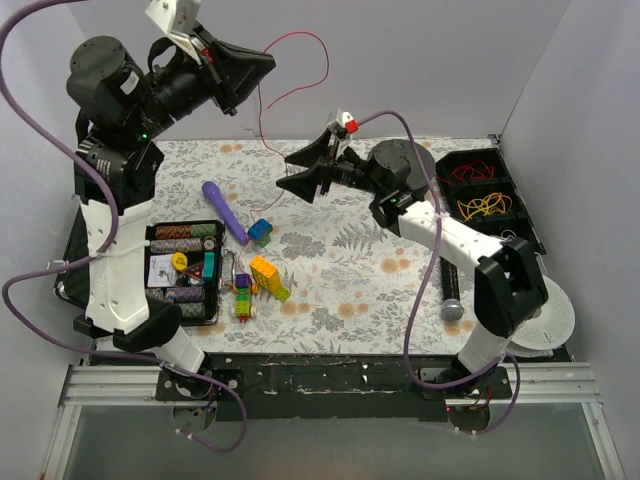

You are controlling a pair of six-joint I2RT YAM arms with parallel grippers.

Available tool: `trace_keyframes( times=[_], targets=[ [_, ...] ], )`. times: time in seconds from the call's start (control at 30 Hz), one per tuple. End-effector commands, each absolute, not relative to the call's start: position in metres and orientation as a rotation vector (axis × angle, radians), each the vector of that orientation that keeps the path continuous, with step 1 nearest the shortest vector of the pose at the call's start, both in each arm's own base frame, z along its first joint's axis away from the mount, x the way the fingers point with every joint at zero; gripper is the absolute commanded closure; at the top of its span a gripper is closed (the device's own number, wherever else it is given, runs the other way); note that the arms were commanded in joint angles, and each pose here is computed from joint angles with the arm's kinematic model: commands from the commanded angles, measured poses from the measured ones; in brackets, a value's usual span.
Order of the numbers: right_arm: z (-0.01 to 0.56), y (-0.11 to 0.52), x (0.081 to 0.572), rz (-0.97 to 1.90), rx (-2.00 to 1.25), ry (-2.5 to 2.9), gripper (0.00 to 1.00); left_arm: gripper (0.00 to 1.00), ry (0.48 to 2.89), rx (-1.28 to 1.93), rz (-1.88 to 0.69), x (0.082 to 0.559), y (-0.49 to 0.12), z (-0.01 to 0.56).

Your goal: Wrap the cables

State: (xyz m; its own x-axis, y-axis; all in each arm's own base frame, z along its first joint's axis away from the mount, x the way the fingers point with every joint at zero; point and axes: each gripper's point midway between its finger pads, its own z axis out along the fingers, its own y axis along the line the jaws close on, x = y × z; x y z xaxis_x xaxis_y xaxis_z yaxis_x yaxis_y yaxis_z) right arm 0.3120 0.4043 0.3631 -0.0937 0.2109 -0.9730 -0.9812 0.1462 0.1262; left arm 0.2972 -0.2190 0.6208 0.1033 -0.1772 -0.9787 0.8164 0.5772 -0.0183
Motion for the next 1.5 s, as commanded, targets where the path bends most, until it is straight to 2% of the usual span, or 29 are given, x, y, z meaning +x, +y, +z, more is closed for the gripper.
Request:
trace_keyframes(
  times=[0.0,0.03,0.07,0.13,0.17,0.2,0.37,0.53,0.63,0.7,0.87,0.93,1.07,1.17,1.23,1.27,1.3,1.33,1.4,1.43,1.47],
  targets=[
    [0.424,0.415,0.304,1.405,-0.812,0.985,0.24,1.00,1.207,0.554,-0.729,0.294,-0.201,0.646],
    [0.425,0.419,0.307,1.406,-0.798,0.987,0.27,1.00,1.205,0.551,-0.721,0.294,-0.200,0.646],
    [0.421,0.423,0.312,1.406,-0.792,1.003,0.40,1.00,1.206,0.545,-0.718,0.295,-0.199,0.646],
    [0.415,0.424,0.324,1.391,-0.752,1.050,0.79,1.00,1.208,0.526,-0.702,0.296,-0.196,0.648],
    [0.413,0.418,0.330,1.359,-0.728,1.076,0.95,1.00,1.207,0.501,-0.681,0.298,-0.191,0.650],
    [0.411,0.407,0.343,1.305,-0.679,1.113,0.99,1.00,1.204,0.475,-0.655,0.299,-0.186,0.653],
    [0.441,0.311,0.391,0.908,-0.482,1.205,0.99,1.00,1.203,0.509,-0.597,0.295,-0.181,0.650],
    [0.483,0.256,0.362,0.551,-0.583,1.135,0.99,1.00,1.336,0.633,-0.748,0.307,-0.214,0.597],
    [0.510,0.224,0.332,0.419,-0.599,1.084,0.99,1.00,1.359,0.643,-0.764,0.319,-0.220,0.585],
    [0.513,0.217,0.313,0.398,-0.648,1.065,0.99,1.00,1.363,0.658,-0.782,0.322,-0.225,0.581],
    [0.468,0.208,0.290,0.436,-0.688,1.173,0.99,1.00,1.413,0.644,-0.833,0.330,-0.232,0.564],
    [0.483,0.196,0.286,0.398,-0.638,1.154,0.99,1.00,1.414,0.640,-0.830,0.333,-0.232,0.563],
    [0.552,0.193,0.267,0.381,-0.673,1.018,0.99,1.00,1.385,0.647,-0.820,0.334,-0.232,0.570],
    [0.537,0.210,0.262,0.441,-0.784,1.044,0.99,1.00,1.416,0.640,-0.816,0.336,-0.232,0.559],
    [0.493,0.220,0.266,0.487,-0.848,1.147,0.99,1.00,1.448,0.636,-0.819,0.338,-0.232,0.547],
    [0.460,0.226,0.266,0.523,-0.896,1.218,0.98,1.00,1.467,0.637,-0.817,0.339,-0.232,0.539],
    [0.425,0.231,0.262,0.567,-0.949,1.287,0.83,1.00,1.481,0.643,-0.817,0.339,-0.232,0.531],
    [0.387,0.237,0.251,0.631,-1.030,1.342,0.57,1.00,1.505,0.648,-0.819,0.342,-0.233,0.520],
    [0.327,0.244,0.217,0.794,-1.171,1.426,0.20,1.00,1.536,0.677,-0.819,0.344,-0.235,0.502],
    [0.312,0.246,0.204,0.861,-1.202,1.442,0.15,1.00,1.555,0.693,-0.821,0.346,-0.237,0.492],
    [0.309,0.245,0.195,0.892,-1.218,1.430,0.14,1.00,1.569,0.720,-0.831,0.346,-0.240,0.482]
  ],
)
